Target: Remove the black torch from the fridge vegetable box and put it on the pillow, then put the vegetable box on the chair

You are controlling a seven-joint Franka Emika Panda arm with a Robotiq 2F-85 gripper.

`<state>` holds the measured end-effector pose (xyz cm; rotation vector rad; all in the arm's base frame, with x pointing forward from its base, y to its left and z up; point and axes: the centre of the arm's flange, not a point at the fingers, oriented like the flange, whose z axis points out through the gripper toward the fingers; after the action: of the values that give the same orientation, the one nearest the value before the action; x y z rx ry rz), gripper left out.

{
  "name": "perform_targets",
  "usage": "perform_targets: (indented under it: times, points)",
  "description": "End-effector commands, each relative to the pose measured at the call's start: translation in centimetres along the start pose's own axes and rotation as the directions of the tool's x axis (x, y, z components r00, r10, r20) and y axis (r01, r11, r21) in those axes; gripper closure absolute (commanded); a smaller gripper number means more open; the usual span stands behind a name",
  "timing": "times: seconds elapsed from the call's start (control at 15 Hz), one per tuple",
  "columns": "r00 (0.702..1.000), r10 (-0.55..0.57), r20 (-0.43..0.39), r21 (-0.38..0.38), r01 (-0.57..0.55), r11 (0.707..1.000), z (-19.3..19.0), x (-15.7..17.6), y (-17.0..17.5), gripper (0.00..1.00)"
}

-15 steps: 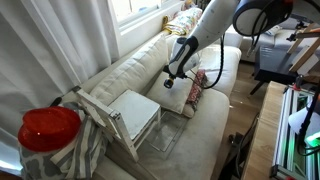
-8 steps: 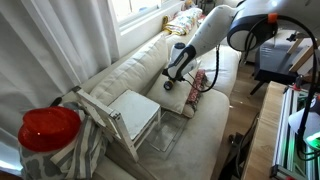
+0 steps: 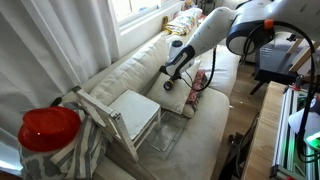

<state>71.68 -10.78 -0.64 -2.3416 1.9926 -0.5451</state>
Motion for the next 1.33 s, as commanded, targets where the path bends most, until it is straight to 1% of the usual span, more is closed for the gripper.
perform_targets:
  times: [0.0, 0.13, 0.2, 0.33, 0.4, 0.53, 0.6, 0.73, 0.8, 0.93, 1.07, 1.2, 1.27]
  points:
    - [1.0, -0.001, -0.014, -0.077, 0.0, 0.997, -2.3, 0.2, 0.2, 0.0]
    - [0.999, -0.041, 0.011, -0.135, 0.042, 0.99, -4.0, 0.1, 1.1, 0.0]
    - [0.998, -0.061, 0.026, -0.15, 0.065, 0.987, -5.0, -0.1, 1.4, 0.0]
    - [0.991, -0.117, 0.071, -0.158, 0.127, 0.979, -7.1, -0.5, 2.1, 0.0]
    - [0.988, -0.143, 0.065, -0.152, 0.152, 0.977, -8.0, -0.7, 2.4, 0.0]
    - [0.969, -0.227, 0.103, -0.164, 0.241, 0.956, -10.2, -0.9, 3.2, 0.0]
    - [0.956, -0.274, 0.107, -0.175, 0.289, 0.941, -11.1, -1.1, 3.7, 0.0]
    - [0.916, -0.369, 0.16, -0.167, 0.393, 0.904, -12.5, -2.5, 5.0, 0.0]
    - [0.892, -0.409, 0.19, -0.148, 0.438, 0.887, -13.2, -3.5, 5.6, 0.0]
    - [0.838, -0.486, 0.248, -0.112, 0.524, 0.845, -14.3, -6.3, 7.1, 0.0]
    - [0.771, -0.557, 0.308, -0.079, 0.604, 0.793, -15.4, -9.4, 8.8, 0.0]
    - [0.694, -0.617, 0.372, -0.042, 0.676, 0.735, -16.2, -12.0, 10.3, 0.0]
    - [0.649, -0.653, 0.391, -0.029, 0.718, 0.696, -16.3, -13.4, 11.2, 0.0]
